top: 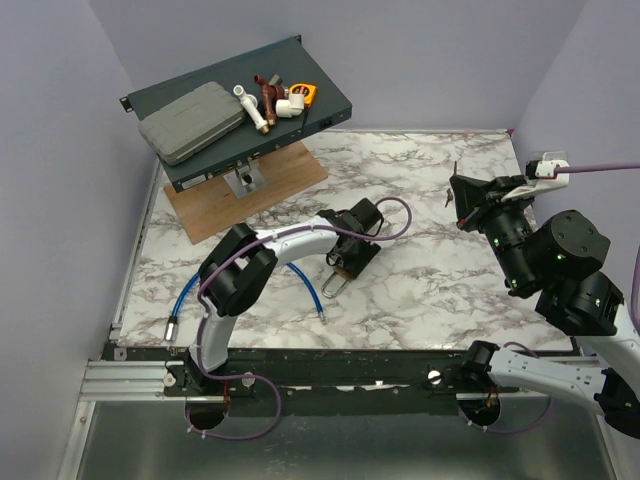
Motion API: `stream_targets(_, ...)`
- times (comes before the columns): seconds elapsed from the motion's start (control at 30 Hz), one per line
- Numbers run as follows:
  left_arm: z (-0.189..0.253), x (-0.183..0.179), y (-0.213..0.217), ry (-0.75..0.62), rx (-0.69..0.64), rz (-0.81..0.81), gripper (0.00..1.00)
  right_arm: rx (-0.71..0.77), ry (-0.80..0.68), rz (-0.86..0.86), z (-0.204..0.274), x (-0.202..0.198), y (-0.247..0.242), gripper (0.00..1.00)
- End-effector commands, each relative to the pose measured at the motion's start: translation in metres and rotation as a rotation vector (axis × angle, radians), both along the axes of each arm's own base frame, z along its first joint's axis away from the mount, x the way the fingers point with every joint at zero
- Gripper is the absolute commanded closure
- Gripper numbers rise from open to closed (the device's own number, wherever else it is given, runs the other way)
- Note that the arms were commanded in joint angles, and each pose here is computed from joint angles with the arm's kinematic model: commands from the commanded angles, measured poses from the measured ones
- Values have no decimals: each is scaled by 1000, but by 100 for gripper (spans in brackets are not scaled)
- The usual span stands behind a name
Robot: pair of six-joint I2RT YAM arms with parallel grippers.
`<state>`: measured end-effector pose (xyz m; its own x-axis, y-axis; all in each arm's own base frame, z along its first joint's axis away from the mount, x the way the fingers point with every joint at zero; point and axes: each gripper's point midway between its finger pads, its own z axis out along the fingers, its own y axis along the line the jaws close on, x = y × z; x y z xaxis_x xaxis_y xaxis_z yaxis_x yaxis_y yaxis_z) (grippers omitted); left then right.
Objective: Unlock with the key
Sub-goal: Pick up the lock from the center of the board.
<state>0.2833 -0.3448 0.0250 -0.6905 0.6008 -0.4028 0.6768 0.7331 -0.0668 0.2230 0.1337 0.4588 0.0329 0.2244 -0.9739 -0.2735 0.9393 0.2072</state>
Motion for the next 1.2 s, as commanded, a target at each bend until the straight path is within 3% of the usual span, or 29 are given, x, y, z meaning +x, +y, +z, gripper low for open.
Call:
stream_targets(0.0, 34, -32, 15, 64, -57, -180, 100, 8, -25, 2, 11, -1, -2, 99)
stream_targets(0.17, 104, -39, 17, -59, -145, -363, 100, 3, -29, -2, 9, 1, 0, 99)
stream_targets(0.43, 179, -65, 35, -225, -240, -612, 100, 2, -29, 34, 8, 1, 10, 99)
stream_targets(0.63, 217, -86, 67, -374, -239, -779, 100, -29, -11, 196, 1, -12, 34, 99)
stream_targets(0.9, 295, -120, 80, -871, -364, -1071, 100, -79, 68, 458, -32, -34, 81, 99)
stream_targets(1.1, 306, -157, 83, -1313, -406, -1316, 100, -129, 78, 595, -43, -48, 100, 99)
stream_targets(1.17, 304, -164, 81, -1380, -396, -1365, 100, -140, 69, 633, -41, -52, 105, 99)
